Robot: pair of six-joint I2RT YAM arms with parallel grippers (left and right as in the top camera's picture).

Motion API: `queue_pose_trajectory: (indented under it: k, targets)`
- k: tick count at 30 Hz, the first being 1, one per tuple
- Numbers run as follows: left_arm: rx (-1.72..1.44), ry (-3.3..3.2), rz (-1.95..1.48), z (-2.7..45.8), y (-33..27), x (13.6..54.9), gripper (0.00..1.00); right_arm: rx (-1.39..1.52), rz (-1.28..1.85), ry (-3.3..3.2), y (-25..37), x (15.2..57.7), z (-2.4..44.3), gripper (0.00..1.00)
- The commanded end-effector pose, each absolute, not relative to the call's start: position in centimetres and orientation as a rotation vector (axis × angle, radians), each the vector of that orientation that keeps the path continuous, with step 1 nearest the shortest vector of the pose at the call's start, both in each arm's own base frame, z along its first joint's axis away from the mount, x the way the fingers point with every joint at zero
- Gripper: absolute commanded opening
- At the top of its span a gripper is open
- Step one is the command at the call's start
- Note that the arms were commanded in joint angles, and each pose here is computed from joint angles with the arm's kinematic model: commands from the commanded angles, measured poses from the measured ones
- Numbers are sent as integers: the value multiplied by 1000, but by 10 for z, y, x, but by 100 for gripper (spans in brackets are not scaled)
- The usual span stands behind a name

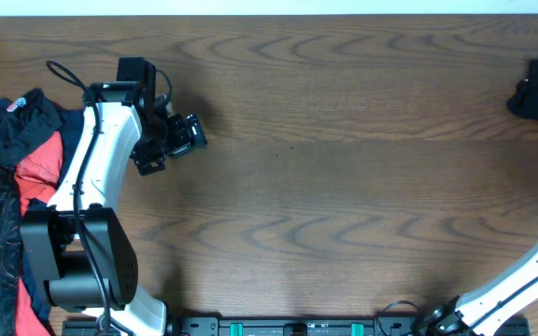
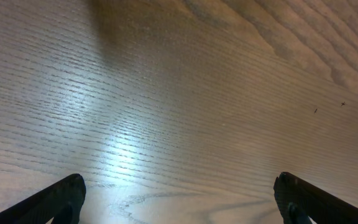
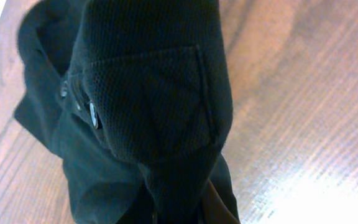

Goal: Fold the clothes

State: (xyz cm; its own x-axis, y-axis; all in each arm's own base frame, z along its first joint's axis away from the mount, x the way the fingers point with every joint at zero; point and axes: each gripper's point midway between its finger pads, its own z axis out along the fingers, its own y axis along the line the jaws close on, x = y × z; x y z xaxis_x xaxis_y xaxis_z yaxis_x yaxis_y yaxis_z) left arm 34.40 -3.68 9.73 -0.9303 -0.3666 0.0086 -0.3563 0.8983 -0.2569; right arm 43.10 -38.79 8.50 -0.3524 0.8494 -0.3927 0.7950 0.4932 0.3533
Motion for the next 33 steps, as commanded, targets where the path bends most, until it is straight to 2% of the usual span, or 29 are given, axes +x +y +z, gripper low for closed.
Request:
queue_pose_trajectory:
  k: [1, 6, 7, 9, 10, 11, 12, 18, 22, 33]
  targets:
    - [-546, 3023, -399, 99, -38, 346, 98, 1457, 152, 2213, -393, 422, 61, 1]
    - [-548, 3029, -398, 98, -38, 344, 98, 1596, 128, 2262, -390, 404, 20, 1]
    - [-549, 3030, -398, 98, -38, 344, 98, 1609, 126, 2274, -389, 402, 15, 9]
    - [-550, 3034, -397, 98, -37, 343, 98, 1639, 103, 2294, -389, 394, 7, 15]
    - [-551, 3035, -398, 98, -37, 343, 98, 1648, 97, 2298, -390, 392, 6, 27]
    - [-551, 3036, -397, 98, -37, 342, 98, 1655, 90, 2299, -391, 389, 6, 69]
    - [-551, 3036, -397, 98, -37, 342, 98, 1660, 82, 2304, -391, 387, 5, 98]
    - [-551, 3037, -397, 98, -37, 342, 98, 1760, 39, 2288, -399, 361, 12, 99]
    - [-545, 3035, -397, 98, -37, 343, 98, 1766, -36, 2244, -410, 350, 40, 99]
    - [-543, 3031, -397, 98, -37, 344, 98, 1537, -104, 2050, -395, 361, 198, 99]
